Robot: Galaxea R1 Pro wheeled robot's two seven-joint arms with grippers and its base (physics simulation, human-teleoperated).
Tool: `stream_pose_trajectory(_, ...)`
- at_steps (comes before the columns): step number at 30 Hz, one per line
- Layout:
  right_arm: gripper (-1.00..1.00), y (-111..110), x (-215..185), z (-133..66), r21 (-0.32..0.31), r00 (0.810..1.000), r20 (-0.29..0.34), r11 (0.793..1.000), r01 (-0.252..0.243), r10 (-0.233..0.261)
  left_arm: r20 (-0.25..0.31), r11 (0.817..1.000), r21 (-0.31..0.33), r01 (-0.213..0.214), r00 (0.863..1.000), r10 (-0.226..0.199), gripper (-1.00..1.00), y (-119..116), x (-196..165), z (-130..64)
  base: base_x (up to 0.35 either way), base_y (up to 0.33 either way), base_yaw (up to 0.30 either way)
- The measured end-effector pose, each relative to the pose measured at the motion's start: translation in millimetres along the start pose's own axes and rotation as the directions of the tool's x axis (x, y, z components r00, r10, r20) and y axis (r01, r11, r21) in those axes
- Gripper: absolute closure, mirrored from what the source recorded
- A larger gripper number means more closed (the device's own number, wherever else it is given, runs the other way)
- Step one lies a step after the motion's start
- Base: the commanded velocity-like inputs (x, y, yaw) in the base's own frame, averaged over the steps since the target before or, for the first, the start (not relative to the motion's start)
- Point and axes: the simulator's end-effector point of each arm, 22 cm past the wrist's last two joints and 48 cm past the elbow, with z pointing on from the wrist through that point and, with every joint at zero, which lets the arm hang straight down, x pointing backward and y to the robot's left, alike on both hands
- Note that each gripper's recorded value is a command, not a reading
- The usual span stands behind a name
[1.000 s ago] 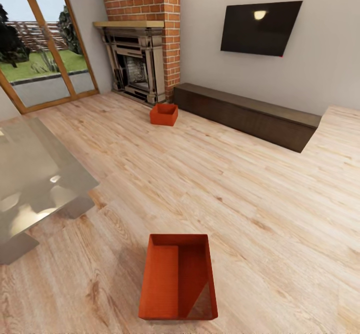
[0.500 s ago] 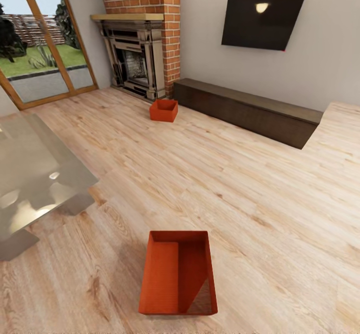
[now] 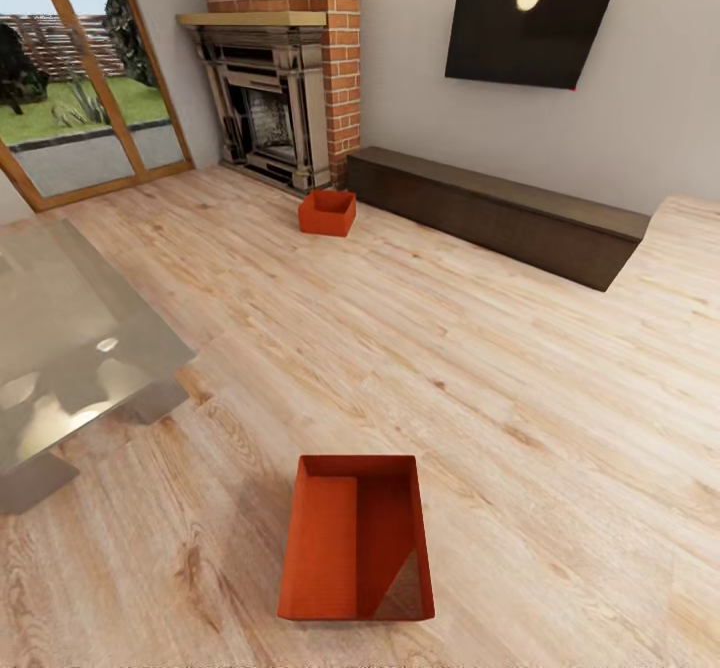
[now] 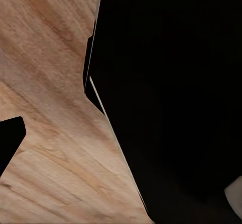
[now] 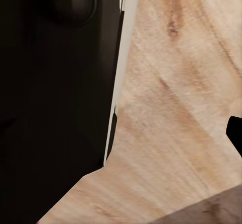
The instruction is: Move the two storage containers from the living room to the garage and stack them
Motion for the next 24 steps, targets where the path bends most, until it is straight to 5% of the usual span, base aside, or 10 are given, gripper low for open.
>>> stream_pose_trajectory(24, -1.00, -0.5, 5.3, 0.6, 0.006, 1.000, -0.010, 1.000, -0.003, 0.003, -0.017, 1.000, -0.004, -0.001, 1.000, 0.001, -1.00, 1.7, 6.6, -0.1, 0.000, 0.000, 0.000)
